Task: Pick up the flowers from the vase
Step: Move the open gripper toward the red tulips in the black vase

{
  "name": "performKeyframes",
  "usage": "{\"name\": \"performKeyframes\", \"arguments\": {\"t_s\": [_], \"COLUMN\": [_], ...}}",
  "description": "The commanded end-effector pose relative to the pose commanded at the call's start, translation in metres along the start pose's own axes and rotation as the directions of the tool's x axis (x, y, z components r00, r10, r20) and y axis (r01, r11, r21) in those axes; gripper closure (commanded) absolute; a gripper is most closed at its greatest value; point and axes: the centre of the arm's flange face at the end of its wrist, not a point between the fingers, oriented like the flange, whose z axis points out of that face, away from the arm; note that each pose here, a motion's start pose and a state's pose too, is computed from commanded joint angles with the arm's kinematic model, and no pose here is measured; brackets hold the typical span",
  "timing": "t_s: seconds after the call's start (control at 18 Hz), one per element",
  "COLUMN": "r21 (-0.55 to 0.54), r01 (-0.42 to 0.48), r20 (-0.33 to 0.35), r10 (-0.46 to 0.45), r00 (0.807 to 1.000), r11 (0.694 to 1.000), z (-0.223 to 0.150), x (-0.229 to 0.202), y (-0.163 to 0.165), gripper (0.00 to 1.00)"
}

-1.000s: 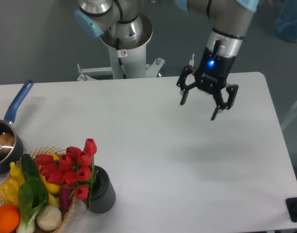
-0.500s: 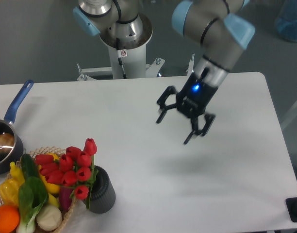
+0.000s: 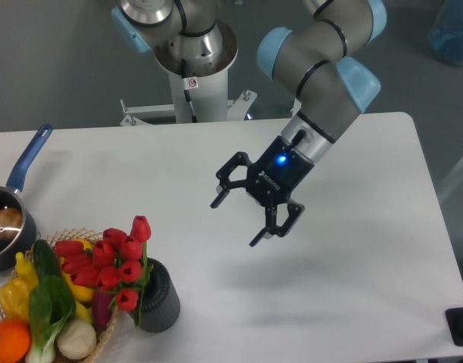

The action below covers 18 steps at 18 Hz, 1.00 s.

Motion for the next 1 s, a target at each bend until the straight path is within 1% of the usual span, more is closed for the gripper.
{"name": "performKeyframes", "arguments": {"t_s": [0.11, 0.5, 0.72, 0.83, 1.0], "r21": [0.001, 0.000, 0.046, 0.053, 0.056], "r01": [-0.007, -0.050, -0.042, -0.043, -0.053], "r20": [-0.002, -0.047, -0.065, -0.081, -0.084], "r10": [0.007, 0.050, 0.045, 0.047, 0.058], "r00": [1.000, 0.998, 0.997, 0.996, 0.995], "r11": [1.000, 0.999, 0.998, 0.998, 0.997], "z": [0.002, 0.034, 0.041, 0.051, 0.060], "x": [0.001, 0.006, 0.006, 0.007, 0.005], "y": [-0.002, -0.008, -0.009, -0.008, -0.009], "gripper": [0.00, 0.00, 0.00, 0.00, 0.00]}}
